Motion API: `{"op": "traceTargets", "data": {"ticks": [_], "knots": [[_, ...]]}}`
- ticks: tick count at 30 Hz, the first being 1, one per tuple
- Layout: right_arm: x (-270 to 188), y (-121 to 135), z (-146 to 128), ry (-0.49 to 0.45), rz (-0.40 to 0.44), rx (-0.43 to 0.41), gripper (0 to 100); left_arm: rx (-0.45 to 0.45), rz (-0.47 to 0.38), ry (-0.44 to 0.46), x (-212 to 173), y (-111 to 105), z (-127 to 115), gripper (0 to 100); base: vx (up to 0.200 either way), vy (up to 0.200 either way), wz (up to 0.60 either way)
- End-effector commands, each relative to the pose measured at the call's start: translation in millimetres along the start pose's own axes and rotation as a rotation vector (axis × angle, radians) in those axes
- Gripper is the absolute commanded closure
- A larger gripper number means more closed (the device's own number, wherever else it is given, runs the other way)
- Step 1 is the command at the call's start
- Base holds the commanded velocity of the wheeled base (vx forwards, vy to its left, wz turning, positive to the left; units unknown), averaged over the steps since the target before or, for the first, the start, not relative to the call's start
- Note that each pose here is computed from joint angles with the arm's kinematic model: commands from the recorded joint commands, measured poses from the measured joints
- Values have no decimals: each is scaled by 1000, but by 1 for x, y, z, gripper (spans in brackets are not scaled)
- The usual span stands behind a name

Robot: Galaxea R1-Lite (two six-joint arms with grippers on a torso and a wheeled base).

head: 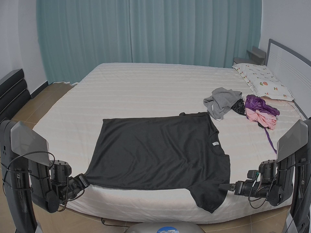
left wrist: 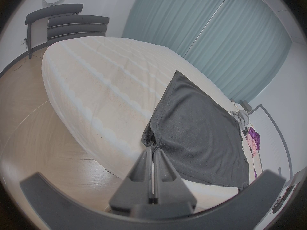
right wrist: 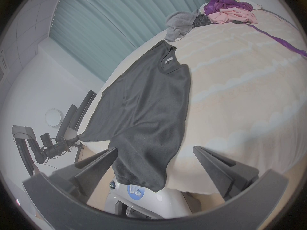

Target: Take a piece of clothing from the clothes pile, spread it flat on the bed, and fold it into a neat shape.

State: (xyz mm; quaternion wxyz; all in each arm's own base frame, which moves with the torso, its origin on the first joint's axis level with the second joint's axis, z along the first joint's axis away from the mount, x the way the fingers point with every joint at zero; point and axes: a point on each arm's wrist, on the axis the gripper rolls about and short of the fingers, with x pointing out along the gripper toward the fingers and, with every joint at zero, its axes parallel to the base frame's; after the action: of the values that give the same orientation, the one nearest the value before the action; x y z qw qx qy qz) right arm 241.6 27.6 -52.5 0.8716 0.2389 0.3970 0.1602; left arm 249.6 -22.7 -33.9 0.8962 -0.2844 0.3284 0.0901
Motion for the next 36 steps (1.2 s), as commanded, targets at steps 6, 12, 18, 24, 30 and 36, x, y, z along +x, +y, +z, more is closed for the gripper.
{"op": "traceTargets", "data": {"ticks": [6, 12, 18, 24, 30, 36], "knots": [[10, 8, -11, 53, 16, -25, 0, 1, 0, 0, 0, 0, 0, 100, 0, 0, 0], [15, 9, -11, 59, 24, -31, 0, 1, 0, 0, 0, 0, 0, 100, 0, 0, 0], [17, 15, -13, 66, 39, -49, 0, -1, 0, 0, 0, 0, 0, 100, 0, 0, 0], [18, 14, -13, 69, 38, -46, 0, 1, -1, -1, 1, 0, 0, 100, 0, 0, 0], [17, 13, -13, 46, -9, -48, 100, -1, -1, -1, 0, 0, 0, 100, 0, 0, 0], [8, 8, -12, 33, -41, -27, 100, -1, -3, -4, 1, -1, 1, 100, 0, 0, 0]]}}
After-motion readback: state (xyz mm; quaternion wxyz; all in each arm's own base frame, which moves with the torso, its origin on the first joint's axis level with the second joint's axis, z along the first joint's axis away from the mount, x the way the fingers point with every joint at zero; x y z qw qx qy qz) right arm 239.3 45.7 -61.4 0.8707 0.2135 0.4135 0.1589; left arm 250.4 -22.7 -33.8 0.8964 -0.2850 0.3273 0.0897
